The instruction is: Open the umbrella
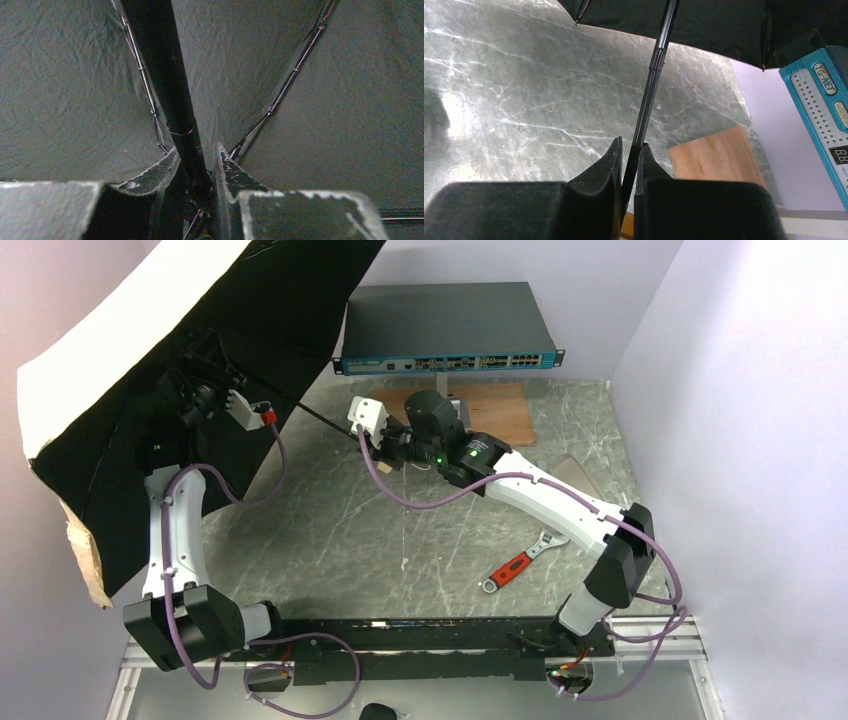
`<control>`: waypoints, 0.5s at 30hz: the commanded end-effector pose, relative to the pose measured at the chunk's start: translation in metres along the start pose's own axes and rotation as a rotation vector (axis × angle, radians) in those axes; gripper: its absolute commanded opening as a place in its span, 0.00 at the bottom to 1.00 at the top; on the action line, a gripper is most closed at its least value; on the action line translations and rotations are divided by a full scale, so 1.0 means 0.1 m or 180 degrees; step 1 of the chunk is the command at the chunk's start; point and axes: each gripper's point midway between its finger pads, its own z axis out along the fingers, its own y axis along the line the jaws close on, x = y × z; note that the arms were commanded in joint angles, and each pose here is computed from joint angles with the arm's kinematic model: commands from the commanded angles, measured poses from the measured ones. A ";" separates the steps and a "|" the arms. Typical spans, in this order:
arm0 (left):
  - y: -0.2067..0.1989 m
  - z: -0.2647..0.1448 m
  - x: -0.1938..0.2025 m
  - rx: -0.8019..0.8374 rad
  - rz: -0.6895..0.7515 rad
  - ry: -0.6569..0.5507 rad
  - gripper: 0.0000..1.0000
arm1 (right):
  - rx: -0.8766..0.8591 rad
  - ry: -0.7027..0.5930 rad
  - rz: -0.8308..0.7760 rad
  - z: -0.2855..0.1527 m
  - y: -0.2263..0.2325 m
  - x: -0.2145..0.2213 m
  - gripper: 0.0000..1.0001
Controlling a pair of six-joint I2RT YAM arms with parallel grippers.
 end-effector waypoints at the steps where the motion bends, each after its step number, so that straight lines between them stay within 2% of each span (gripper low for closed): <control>1: 0.44 -1.14 1.72 0.0028 0.0627 0.2562 0.17 | -0.1324 0.1338 0.0326 -0.78 1.04 1.05 0.00; 9: 0.43 -1.01 1.49 -0.0028 0.0648 0.2282 0.22 | -0.1175 0.0963 0.0303 -0.57 0.88 0.74 0.00; 15: 0.53 -0.88 1.15 -0.0155 0.0564 0.1942 0.30 | -0.1015 0.0555 0.0418 -0.30 0.68 0.34 0.00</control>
